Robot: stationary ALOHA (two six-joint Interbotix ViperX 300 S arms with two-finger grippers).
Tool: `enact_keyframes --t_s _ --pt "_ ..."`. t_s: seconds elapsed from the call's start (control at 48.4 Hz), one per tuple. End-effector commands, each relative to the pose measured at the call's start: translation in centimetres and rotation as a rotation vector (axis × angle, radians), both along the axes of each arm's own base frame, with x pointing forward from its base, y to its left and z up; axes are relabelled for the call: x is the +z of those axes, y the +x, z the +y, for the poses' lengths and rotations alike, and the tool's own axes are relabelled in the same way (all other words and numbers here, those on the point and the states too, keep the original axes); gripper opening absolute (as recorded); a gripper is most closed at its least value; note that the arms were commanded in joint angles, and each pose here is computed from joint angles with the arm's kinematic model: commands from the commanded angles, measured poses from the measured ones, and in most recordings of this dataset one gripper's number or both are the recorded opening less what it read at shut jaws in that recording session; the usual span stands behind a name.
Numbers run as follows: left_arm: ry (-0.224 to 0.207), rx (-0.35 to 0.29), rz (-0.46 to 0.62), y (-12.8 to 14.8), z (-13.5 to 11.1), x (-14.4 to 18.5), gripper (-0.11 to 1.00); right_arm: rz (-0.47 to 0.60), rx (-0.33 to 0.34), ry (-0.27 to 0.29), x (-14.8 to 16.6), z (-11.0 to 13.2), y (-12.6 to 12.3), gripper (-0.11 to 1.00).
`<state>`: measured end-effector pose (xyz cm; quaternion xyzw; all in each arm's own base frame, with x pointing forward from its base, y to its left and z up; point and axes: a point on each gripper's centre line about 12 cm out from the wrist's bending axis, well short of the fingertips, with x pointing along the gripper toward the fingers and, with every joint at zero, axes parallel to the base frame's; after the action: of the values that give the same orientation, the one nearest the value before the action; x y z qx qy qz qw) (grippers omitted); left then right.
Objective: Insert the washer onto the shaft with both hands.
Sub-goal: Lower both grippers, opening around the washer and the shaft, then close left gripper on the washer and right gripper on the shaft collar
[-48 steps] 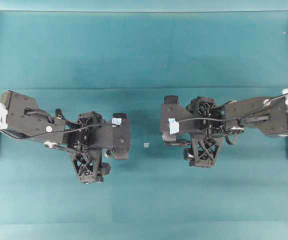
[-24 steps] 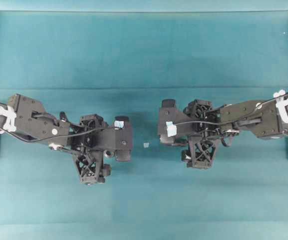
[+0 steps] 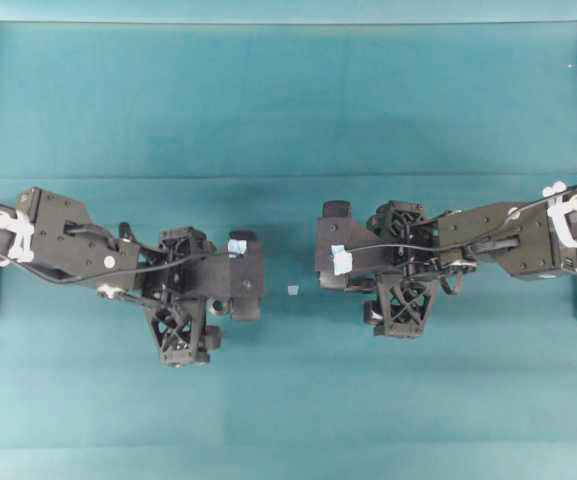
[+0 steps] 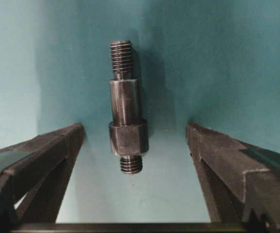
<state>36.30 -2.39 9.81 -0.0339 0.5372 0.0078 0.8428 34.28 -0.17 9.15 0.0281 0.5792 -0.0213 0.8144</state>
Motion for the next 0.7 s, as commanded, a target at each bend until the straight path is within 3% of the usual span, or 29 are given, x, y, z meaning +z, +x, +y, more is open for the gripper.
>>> enact_keyframes --t_s 0.0,0.682 --pt "0.0 0.01 -0.022 0.35 0.43 0.52 0.94 -0.005 0.007 -0.004 -0.15 -0.06 0.05 0.95" --pt "0.0 0.011 -0.035 0.48 0.48 0.51 0.94 -0.009 0.005 -0.004 -0.21 -0.11 0.08 0.95"
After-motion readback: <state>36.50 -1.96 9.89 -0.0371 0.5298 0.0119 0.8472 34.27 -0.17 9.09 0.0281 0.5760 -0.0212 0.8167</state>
